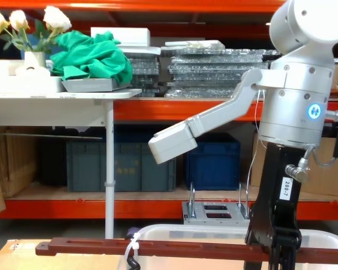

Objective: Use one hand to grasp the basket and place it at the designated location.

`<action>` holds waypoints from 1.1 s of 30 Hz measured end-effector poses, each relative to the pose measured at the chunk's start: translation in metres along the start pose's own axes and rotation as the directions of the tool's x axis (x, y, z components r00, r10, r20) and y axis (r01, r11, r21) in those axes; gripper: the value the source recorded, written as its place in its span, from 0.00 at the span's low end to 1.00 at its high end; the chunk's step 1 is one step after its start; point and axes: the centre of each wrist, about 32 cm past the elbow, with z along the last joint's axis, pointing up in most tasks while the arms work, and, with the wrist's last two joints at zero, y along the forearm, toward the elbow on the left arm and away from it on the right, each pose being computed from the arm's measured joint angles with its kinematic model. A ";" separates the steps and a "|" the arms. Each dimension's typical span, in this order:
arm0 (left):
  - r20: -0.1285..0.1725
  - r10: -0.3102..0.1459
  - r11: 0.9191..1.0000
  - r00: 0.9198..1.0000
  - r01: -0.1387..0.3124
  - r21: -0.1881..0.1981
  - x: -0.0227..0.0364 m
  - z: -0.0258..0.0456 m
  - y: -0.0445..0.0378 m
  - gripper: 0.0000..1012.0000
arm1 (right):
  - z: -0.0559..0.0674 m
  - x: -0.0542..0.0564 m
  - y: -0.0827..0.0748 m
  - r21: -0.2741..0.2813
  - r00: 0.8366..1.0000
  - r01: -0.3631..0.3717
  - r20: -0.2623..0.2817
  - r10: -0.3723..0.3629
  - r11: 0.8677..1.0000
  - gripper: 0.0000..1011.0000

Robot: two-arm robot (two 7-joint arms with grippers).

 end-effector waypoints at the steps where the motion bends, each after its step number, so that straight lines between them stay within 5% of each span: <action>1: 0.000 0.000 1.000 1.000 0.000 0.000 0.0000 0.0000 0.0000 0.00 | 0.000 0.001 0.000 0.000 1.000 -0.003 0.001 0.003 1.000 0.99; 16: 0.000 0.000 1.000 1.000 0.000 0.000 0.0000 0.0000 0.0000 0.00 | 0.000 0.004 0.000 -0.013 1.000 -0.017 -0.011 0.017 1.000 0.98; 33: 0.000 0.000 1.000 1.000 0.000 0.000 0.0000 0.0000 0.0000 0.00 | 0.000 0.004 -0.001 -0.014 1.000 -0.017 -0.008 0.017 1.000 0.52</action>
